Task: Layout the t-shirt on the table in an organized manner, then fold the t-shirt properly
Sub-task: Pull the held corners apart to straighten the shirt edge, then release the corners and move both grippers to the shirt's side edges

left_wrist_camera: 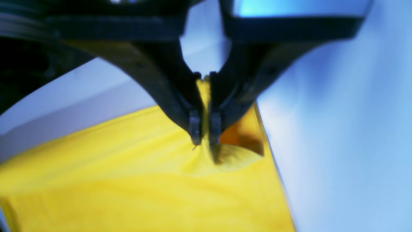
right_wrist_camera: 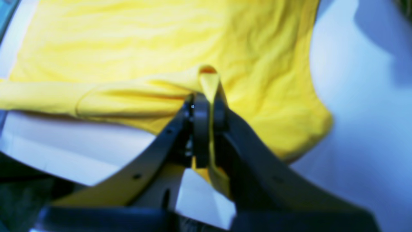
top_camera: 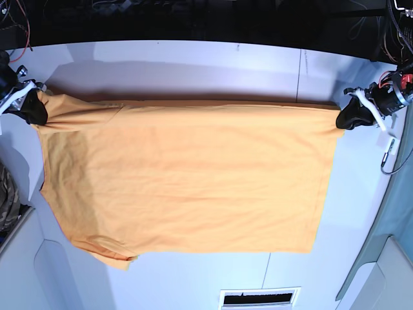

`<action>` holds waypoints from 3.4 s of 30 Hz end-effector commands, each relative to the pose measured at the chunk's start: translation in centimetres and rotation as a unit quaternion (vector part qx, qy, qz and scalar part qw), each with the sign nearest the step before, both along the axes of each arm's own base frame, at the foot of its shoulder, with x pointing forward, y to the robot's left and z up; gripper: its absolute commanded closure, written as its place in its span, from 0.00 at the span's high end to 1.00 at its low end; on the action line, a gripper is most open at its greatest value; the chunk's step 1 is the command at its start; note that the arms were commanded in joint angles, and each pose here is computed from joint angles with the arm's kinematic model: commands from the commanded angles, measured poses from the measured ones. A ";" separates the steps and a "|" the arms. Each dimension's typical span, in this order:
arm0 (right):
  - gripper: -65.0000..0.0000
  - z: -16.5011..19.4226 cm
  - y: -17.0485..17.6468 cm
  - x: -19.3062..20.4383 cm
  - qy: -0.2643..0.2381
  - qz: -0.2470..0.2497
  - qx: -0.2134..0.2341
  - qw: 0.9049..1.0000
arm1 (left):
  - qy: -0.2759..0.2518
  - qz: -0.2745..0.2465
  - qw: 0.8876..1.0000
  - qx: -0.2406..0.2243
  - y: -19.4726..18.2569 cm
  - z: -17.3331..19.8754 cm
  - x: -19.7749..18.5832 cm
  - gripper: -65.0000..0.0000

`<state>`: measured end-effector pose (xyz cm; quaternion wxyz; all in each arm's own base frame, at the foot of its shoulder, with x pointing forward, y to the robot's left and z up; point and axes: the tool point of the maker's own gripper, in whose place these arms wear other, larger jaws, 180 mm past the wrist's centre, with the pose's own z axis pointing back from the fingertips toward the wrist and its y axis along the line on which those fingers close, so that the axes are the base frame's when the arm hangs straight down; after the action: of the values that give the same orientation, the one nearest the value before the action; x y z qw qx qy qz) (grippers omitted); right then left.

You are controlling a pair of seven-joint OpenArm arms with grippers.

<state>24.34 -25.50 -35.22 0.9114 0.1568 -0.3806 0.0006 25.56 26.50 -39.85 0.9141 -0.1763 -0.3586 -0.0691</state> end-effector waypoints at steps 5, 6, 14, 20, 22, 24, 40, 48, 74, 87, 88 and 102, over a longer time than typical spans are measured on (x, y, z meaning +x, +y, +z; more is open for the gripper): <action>0.00 -1.1 -0.4 4.5 -0.018 -0.010 0.004 1.000 | -0.030 0.000 0.999 0.016 0.8 0.6 4.5 0.00; 0.00 -1.5 -0.4 5.1 -0.020 -0.013 0.007 1.000 | -0.028 -0.001 0.999 0.018 0.8 0.2 4.9 0.00; 0.08 -4.2 0.4 6.3 0.009 -0.018 0.039 0.999 | -0.042 -0.010 0.999 0.023 -0.1 -1.3 6.5 0.14; 0.65 -4.6 -0.6 5.9 0.023 -0.025 0.018 0.999 | 0.020 -0.016 1.000 0.010 -0.2 -2.4 4.9 0.42; 0.65 -4.2 -1.5 5.9 0.019 -0.042 0.023 0.999 | 0.033 -0.011 0.999 -0.012 -0.3 -2.0 4.6 0.42; 0.65 -3.7 -3.0 5.7 0.013 -0.068 0.027 0.997 | 0.029 0.001 0.999 -0.030 0.0 -1.3 4.6 0.42; 0.65 -7.2 -9.1 1.7 0.043 -0.196 0.050 0.978 | 0.020 0.066 0.997 -0.036 1.4 -2.0 3.6 0.58; 0.65 -9.1 -5.2 2.2 0.059 -0.159 0.094 0.981 | 0.025 0.061 0.998 -0.019 -0.2 -3.7 3.4 0.58; 0.00 -7.7 -5.1 -1.0 0.073 -0.141 0.106 0.982 | 0.053 0.019 0.998 0.013 1.2 -4.4 -0.1 0.00; 0.00 -7.5 -5.1 -4.4 0.091 -0.126 0.074 0.985 | 0.051 -0.012 0.999 0.008 -0.7 -3.6 -3.2 0.00; 0.00 -7.5 -5.1 -4.4 0.091 -0.126 0.074 0.985 | 0.049 -0.011 0.999 0.007 -0.7 -3.5 -3.2 0.00; 0.40 -6.6 -8.5 -5.0 0.077 -0.171 0.047 0.981 | 0.029 -0.009 1.000 0.005 -0.8 -2.9 -2.5 0.35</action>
<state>18.43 -32.98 -43.21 0.9214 0.1412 -0.3069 -0.1922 21.97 25.26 -44.11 0.9327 -0.1787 -0.3060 -0.0665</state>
